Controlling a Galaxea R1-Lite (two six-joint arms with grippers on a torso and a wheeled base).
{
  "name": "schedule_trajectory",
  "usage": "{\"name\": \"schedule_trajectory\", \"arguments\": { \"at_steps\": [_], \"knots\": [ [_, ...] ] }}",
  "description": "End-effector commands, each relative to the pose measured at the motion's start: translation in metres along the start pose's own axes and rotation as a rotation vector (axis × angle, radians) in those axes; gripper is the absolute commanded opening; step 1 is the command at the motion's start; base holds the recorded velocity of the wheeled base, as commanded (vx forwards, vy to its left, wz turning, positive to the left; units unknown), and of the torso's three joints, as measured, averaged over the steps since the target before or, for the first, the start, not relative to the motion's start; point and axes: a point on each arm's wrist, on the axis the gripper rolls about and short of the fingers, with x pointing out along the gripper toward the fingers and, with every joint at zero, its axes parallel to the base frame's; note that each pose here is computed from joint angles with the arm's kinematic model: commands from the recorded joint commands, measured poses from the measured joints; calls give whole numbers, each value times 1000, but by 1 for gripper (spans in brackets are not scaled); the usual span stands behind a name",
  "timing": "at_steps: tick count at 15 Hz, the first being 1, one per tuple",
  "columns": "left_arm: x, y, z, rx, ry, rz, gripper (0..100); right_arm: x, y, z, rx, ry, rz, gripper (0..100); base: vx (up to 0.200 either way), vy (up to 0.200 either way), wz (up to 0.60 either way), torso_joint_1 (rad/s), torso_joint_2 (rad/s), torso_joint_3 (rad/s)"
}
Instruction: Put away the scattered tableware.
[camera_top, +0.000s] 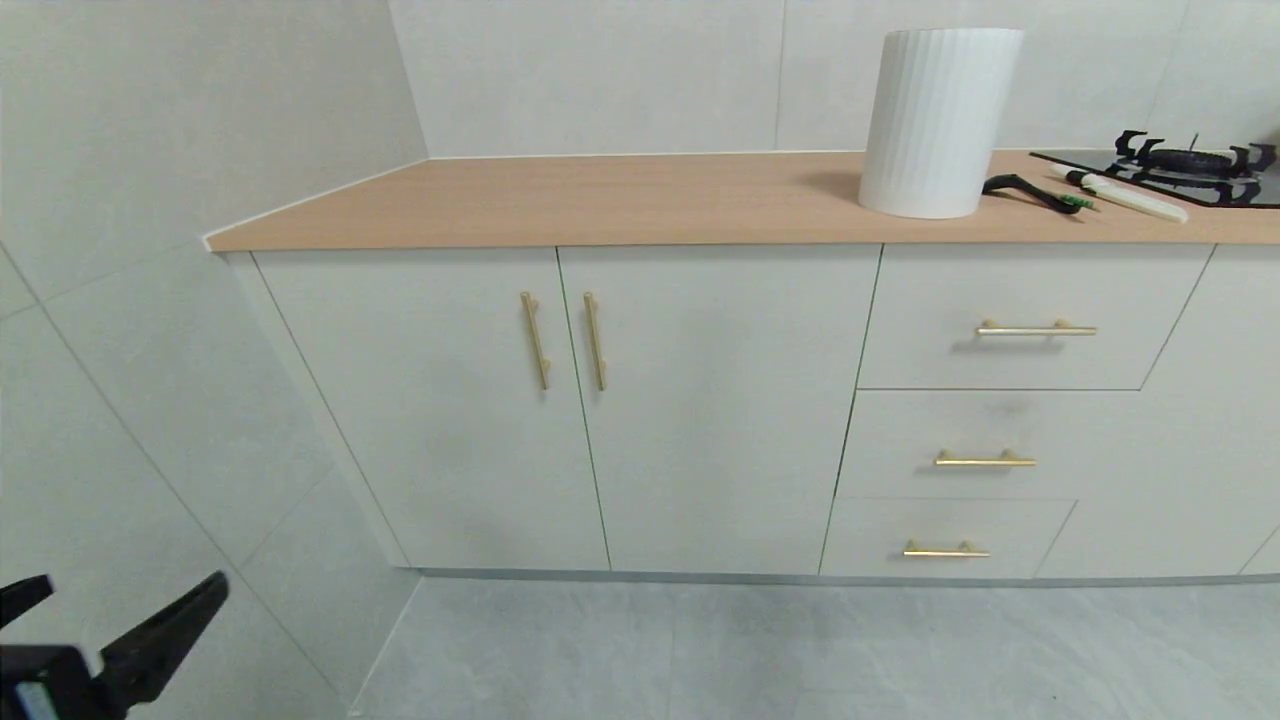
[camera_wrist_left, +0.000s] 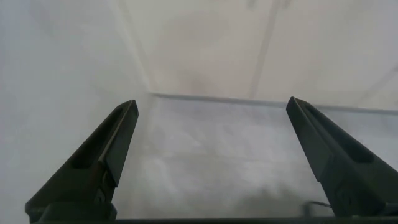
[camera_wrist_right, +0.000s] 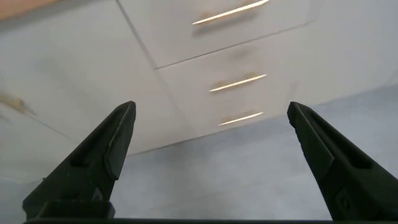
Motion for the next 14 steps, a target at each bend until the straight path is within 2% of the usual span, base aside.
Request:
{"name": "schedule_trajectory", "arguments": {
  "at_steps": [1, 3, 5, 7, 8, 9, 10, 11, 12, 13, 14],
  "knots": [
    [-48, 33, -34, -20, -143, 94, 100, -90, -68, -83, -75, -243, -52, 100, 0, 0, 0, 0, 0, 0],
    [-64, 40, -48, -54, -188, 148, 100, -101, -73, -103, -58, -294, -99, 100, 0, 0, 0, 0, 0, 0],
    [-76, 44, -66, -83, -245, 213, 100, -103, -76, -116, -58, -290, -135, 100, 0, 0, 0, 0, 0, 0],
    [-76, 42, -91, -79, -249, 300, 100, -106, -74, -121, -20, -325, -233, 100, 0, 0, 0, 0, 0, 0],
    [-71, 40, -98, -82, -222, 336, 100, -109, -74, -129, -50, -347, -229, 100, 0, 0, 0, 0, 0, 0],
    [-72, 38, -106, -99, -239, 381, 100, -104, -74, -141, -93, -328, -210, 100, 0, 0, 0, 0, 0, 0],
    [-72, 36, -117, -93, -257, 368, 100, -98, -75, -150, -91, -304, -240, 100, 0, 0, 0, 0, 0, 0],
    [-68, 36, -123, -83, -236, 363, 100, -95, -76, -153, -91, -297, -245, 100, 0, 0, 0, 0, 0, 0],
    [-62, 35, -127, -103, -259, 363, 100, -83, -76, -169, -101, -276, -248, 100, 0, 0, 0, 0, 0, 0],
    [-61, 34, -128, -102, -273, 313, 100, -73, -77, -183, -109, -267, -248, 100, 0, 0, 0, 0, 0, 0],
    [-60, 33, -128, -95, -274, 277, 100, -72, -77, -185, -109, -264, -246, 100, 0, 0, 0, 0, 0, 0]
  ]
}}
